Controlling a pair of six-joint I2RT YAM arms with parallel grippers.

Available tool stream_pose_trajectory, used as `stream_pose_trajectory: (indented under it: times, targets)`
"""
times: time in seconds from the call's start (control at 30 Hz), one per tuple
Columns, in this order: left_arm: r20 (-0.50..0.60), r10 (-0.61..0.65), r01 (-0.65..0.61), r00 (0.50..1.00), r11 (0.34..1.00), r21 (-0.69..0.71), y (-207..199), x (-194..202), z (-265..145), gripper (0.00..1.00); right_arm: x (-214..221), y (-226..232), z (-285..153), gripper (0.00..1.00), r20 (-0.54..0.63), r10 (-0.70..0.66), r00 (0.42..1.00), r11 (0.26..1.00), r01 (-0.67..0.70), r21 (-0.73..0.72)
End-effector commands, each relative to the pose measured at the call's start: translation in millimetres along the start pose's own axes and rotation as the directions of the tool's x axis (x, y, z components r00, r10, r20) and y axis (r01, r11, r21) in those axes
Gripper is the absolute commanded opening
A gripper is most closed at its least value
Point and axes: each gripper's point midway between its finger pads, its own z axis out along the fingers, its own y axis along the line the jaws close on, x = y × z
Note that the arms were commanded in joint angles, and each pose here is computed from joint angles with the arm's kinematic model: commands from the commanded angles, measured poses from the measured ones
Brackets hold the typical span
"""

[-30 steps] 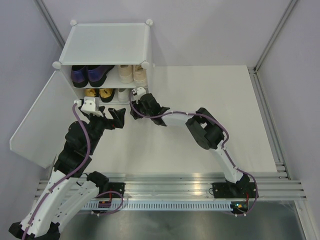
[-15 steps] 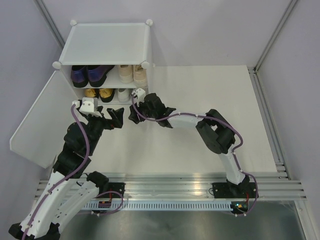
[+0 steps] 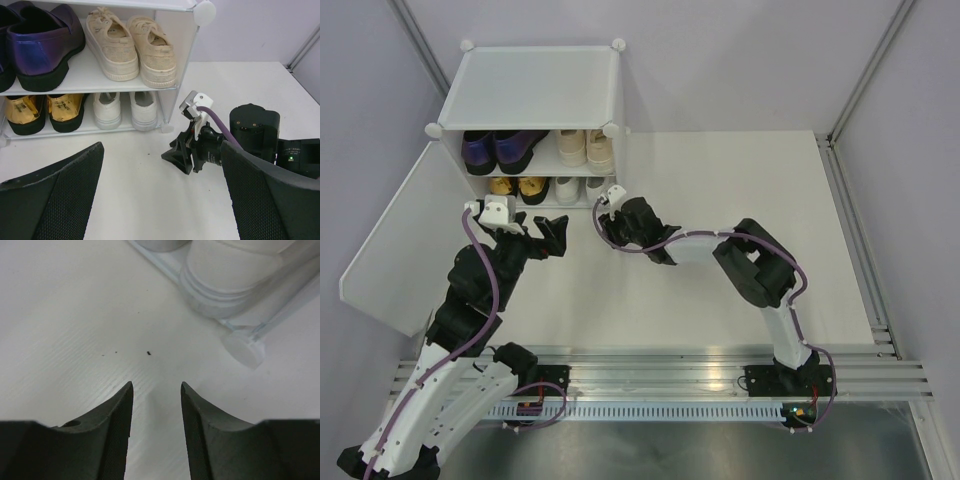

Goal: Place and organize the shoes in the shoe cabinet
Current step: Place the shoe in the shoe cabinet.

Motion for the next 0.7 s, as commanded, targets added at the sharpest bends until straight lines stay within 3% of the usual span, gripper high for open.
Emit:
stream_pose_trajectory:
  times: [0.0,0.27,0.47,0.67]
  targets:
    - [0.034,0.018,-0.018,0.999,1.0,0.0,0.1,-7.2,0.8,1.0,-41.0,-25.1,4.8,0.47,0.128,-0.026,0.991,0.998,0.019,0.056]
    - [0.03,0.017,-0.018,0.999,1.0,0.006,-1.0,-6.3,1.5,0.99,-50.7,-27.8,18.4,0.36,0.155,-0.021,0.988,1.0,0.019,0.018]
    - [0.031,0.017,-0.017,0.999,1.0,0.004,-0.9,-6.3,1.8,1.0,-57.7,0.5,22.3,0.34,0.184,-0.023,0.983,0.989,0.05,-0.141]
    - [0.033,0.018,-0.018,0.999,1.0,0.008,-1.4,-7.3,1.4,1.0,-62.7,0.0,33.3,0.34,0.209,-0.011,0.978,0.99,0.04,-0.136]
